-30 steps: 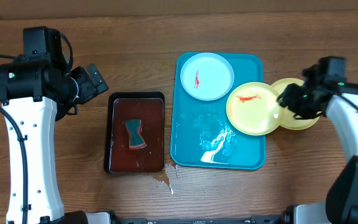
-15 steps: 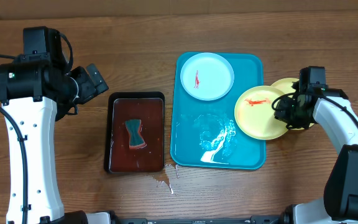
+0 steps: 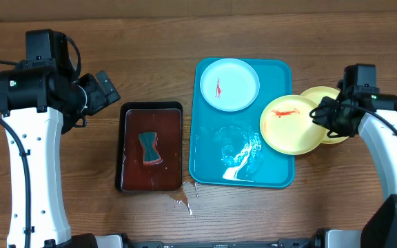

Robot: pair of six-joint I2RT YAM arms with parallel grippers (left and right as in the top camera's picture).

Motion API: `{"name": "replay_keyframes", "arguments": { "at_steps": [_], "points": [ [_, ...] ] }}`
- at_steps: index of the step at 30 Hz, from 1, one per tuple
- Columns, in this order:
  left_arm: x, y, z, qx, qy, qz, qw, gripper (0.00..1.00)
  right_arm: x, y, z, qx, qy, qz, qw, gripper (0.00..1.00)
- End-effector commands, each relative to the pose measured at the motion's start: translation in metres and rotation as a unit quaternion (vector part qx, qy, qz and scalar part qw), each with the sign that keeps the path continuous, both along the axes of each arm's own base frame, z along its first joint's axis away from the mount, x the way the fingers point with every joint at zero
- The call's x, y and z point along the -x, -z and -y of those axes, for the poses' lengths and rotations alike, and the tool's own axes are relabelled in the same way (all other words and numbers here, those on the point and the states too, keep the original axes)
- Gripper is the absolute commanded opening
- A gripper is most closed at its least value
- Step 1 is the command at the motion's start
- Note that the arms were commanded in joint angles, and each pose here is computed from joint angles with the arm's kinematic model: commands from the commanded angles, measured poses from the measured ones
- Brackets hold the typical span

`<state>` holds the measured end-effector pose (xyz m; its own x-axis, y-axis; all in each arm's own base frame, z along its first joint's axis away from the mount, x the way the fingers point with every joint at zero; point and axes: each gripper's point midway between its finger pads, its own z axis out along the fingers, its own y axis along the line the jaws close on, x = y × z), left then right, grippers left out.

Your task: Clean dirty plates on tray and stack at the side

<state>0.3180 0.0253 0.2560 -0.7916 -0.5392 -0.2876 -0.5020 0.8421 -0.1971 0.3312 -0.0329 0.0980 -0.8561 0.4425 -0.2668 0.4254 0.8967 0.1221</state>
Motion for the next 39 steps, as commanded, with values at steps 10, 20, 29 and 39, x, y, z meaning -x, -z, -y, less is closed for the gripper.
{"name": "replay_keyframes", "arguments": {
  "at_steps": [10, 20, 29, 39],
  "points": [
    [0.000, -0.006, -0.003, -0.007, -0.002, 0.008, 1.000, 1.00, 0.024, 0.058, 0.000, -0.011, 0.045, -0.044, 0.998, 0.10],
    [0.000, -0.006, -0.003, -0.007, -0.002, 0.008, 1.000, 1.00, 0.014, 0.007, -0.007, -0.015, 0.003, -0.012, 1.000, 0.04],
    [0.000, -0.006, -0.003, -0.007, -0.002, 0.008, 1.000, 1.00, 0.019, -0.023, -0.090, -0.062, -0.203, 0.032, 0.977, 0.04],
    [0.000, -0.006, -0.003, -0.007, -0.002, 0.008, 1.000, 1.00, 0.047, 0.059, -0.127, -0.048, -0.271, -0.043, 0.960, 0.04]
  ]
}}
